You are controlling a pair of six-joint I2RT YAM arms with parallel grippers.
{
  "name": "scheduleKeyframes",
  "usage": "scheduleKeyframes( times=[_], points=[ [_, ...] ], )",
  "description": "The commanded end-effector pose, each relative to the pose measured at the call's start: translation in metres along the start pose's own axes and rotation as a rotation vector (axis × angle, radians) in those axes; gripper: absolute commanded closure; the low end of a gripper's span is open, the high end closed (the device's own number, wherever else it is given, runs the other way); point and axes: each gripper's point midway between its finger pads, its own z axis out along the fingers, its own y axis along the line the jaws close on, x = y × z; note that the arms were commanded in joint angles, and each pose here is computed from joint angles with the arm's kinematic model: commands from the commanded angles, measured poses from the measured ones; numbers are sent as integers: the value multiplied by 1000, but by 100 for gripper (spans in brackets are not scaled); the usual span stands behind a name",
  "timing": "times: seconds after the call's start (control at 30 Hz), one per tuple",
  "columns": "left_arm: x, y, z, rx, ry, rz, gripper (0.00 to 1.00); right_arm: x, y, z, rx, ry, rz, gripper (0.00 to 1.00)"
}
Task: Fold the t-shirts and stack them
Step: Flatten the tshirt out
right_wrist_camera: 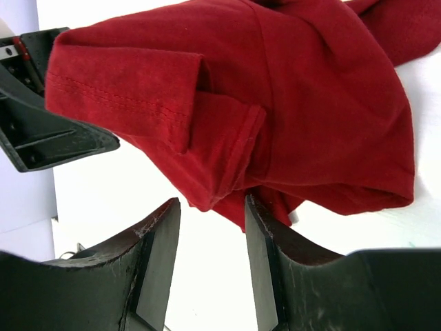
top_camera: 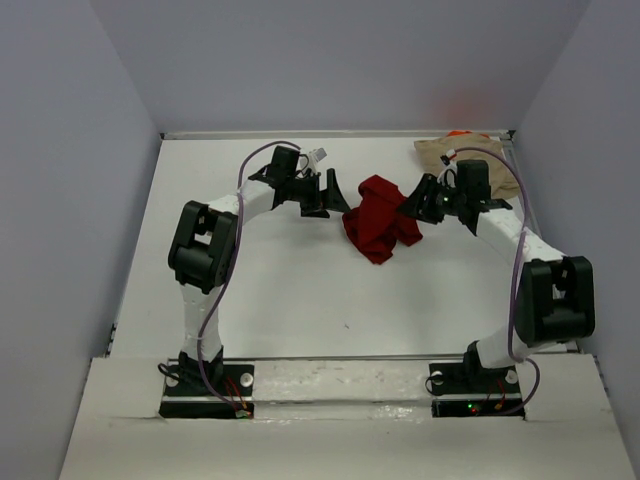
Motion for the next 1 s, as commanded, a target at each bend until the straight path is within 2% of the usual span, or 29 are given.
scheduleKeyframes(
  times=[0.0, 0.23, 0.33, 0.4, 0.43, 0.53, 0.63, 0.73, 0.83, 0.87, 0.97],
  points=[
    [-9, -29, -15, 49, -20, 37, 1, 0, 0, 4, -1, -10, -22, 52],
    [-7, -28, -16, 48, -22, 32, 1, -19, 13, 25, -108, -14, -33, 55],
    [-9, -31, -18, 51, -32, 37, 1, -24, 16, 34, -138, 4, -12, 61],
    [-8, -30, -18, 52, -31, 35, 1, -26, 20, 36, -140, 3, -20, 78],
    [-8, -31, -18, 53, -33, 38, 1, -28, 23, 36, -133, -9, -33, 95],
    [-6, -29, -17, 54, -28, 36, 1, -28, 31, 31, -103, -27, -72, 100],
    [-2, -29, -13, 69, -13, 34, 1, -23, 34, 28, 16, -54, -158, 100],
    [5, -34, -6, 82, 9, 38, 1, -39, 25, 1, 281, -175, -257, 100],
    [8, -36, -4, 86, 16, 45, 1, -39, 18, -17, 447, -222, -288, 100],
    [8, -36, -4, 86, 16, 47, 1, -49, 8, -33, 550, -289, -303, 100],
    [7, -37, -4, 85, 14, 51, 1, -53, -14, -57, 693, -371, -282, 100]
  ],
)
